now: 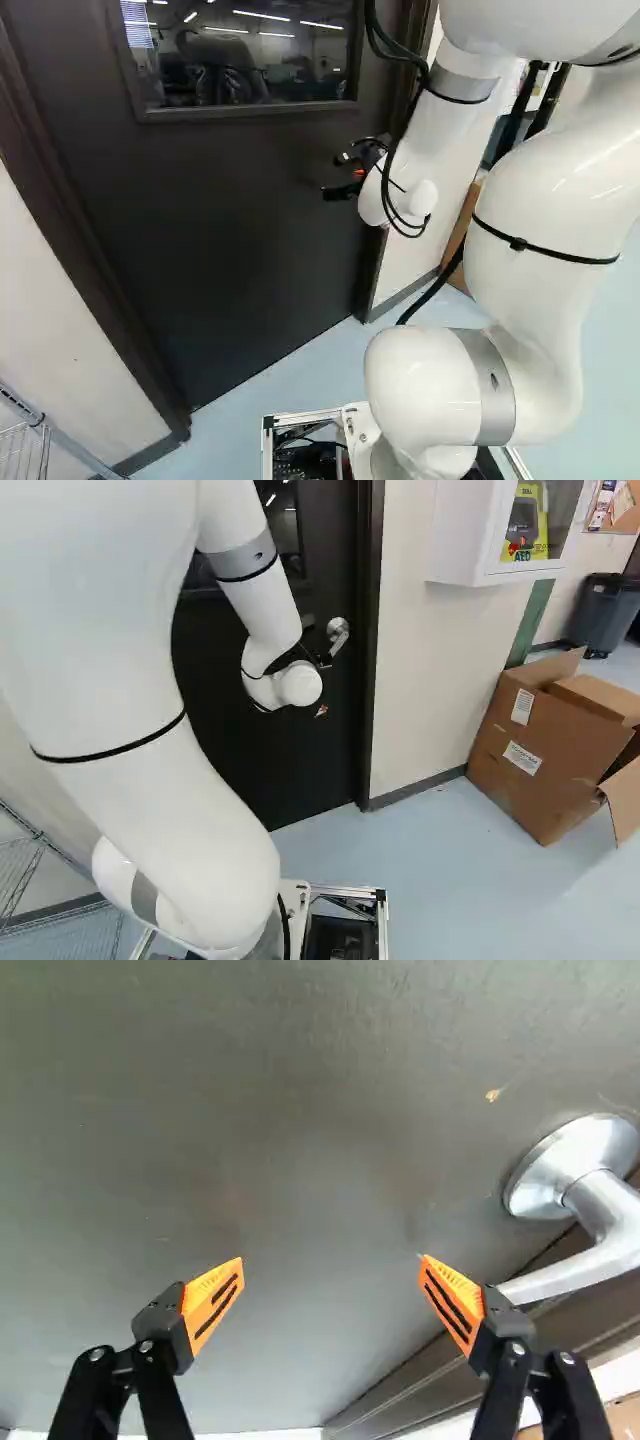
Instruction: Open the door and move inside
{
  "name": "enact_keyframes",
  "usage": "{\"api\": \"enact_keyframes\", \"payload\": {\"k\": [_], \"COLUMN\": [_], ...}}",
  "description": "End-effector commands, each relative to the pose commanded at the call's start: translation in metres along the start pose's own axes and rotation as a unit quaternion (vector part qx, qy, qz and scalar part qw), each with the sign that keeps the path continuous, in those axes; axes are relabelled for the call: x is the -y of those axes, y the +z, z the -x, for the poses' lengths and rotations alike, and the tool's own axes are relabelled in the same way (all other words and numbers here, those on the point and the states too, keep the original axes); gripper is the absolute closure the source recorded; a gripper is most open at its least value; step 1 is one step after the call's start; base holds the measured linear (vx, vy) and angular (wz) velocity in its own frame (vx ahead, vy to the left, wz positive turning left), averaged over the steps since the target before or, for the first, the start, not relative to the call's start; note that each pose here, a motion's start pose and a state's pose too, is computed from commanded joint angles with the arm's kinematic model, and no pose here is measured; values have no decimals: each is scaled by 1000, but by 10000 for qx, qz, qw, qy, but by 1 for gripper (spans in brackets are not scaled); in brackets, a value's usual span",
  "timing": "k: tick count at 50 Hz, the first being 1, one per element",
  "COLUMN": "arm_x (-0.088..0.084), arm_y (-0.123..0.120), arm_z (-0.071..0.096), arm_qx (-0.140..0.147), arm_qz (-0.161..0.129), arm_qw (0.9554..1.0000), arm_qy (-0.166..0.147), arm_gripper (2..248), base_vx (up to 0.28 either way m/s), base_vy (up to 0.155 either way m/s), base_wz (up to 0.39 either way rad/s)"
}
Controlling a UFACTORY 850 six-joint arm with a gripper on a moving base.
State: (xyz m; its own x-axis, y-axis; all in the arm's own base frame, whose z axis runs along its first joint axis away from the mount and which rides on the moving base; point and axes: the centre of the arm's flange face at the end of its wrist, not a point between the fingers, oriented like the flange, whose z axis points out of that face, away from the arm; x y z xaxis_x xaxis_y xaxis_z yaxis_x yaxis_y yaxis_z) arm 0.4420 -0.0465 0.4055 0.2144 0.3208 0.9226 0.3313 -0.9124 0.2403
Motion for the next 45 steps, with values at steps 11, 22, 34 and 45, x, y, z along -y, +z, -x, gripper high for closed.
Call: {"api": "enact_keyframes", "payload": {"k": [11,22,34,45], "arm_x": [2,4,5,6], "arm_y": [5,10,14,9], "arm_z": [11,22,30,32], "arm_qx": [112,222,303,324], "arm_qz": [-47,-94,-128,-106], "arm_qw": [9999,9996,9993,9993], "arm_qy": [57,113,154,172], "arm_gripper": [3,3,3,3], "base_vx": [0,0,0,0], "base_vy": [0,0,0,0], "base_wz": [0,0,0,0]}}
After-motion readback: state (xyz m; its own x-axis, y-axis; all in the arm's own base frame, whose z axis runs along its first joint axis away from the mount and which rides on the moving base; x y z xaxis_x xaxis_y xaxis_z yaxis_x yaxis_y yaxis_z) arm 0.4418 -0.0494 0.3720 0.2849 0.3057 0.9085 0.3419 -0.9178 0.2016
